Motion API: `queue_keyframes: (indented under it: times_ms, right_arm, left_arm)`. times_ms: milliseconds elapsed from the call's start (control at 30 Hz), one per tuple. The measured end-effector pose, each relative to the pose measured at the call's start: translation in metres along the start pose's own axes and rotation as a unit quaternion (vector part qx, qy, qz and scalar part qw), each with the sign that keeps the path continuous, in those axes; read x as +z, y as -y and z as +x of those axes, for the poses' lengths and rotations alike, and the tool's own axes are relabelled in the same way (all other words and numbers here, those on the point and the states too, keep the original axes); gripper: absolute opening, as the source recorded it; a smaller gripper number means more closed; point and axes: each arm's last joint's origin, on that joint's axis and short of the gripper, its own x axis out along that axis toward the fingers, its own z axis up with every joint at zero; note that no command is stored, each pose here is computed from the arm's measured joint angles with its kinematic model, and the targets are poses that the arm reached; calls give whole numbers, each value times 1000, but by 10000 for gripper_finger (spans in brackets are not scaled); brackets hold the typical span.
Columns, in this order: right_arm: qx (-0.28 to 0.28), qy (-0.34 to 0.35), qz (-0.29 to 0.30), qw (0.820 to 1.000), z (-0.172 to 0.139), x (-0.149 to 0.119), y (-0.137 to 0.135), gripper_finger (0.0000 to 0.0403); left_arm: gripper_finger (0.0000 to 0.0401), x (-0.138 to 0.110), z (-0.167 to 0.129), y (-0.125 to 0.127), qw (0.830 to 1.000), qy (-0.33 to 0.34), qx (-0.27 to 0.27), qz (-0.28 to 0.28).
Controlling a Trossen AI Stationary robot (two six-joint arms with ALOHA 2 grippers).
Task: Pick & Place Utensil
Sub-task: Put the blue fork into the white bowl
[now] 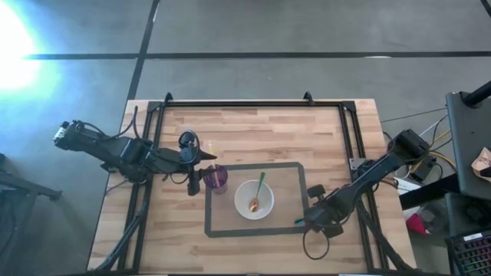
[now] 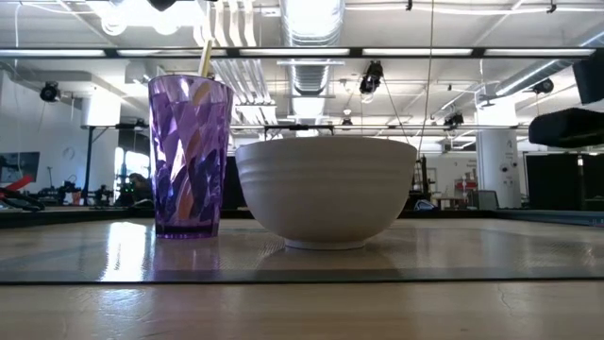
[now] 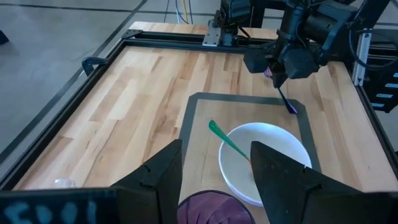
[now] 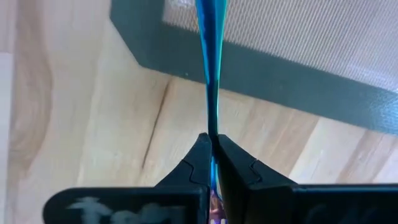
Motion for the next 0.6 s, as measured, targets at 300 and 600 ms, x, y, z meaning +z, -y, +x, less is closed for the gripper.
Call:
queue_keyframes:
  times_ms: [300, 600]
  right_arm:
    - [-18, 86, 4, 996, -31, -5, 5, 9]
    - [-71, 246, 48, 965, -74, -10, 14, 9]
  left_arm:
    - [181, 3, 0, 1, 1000, 15, -4, -7]
    - [181, 3, 6, 4, 1000, 14, -1, -19]
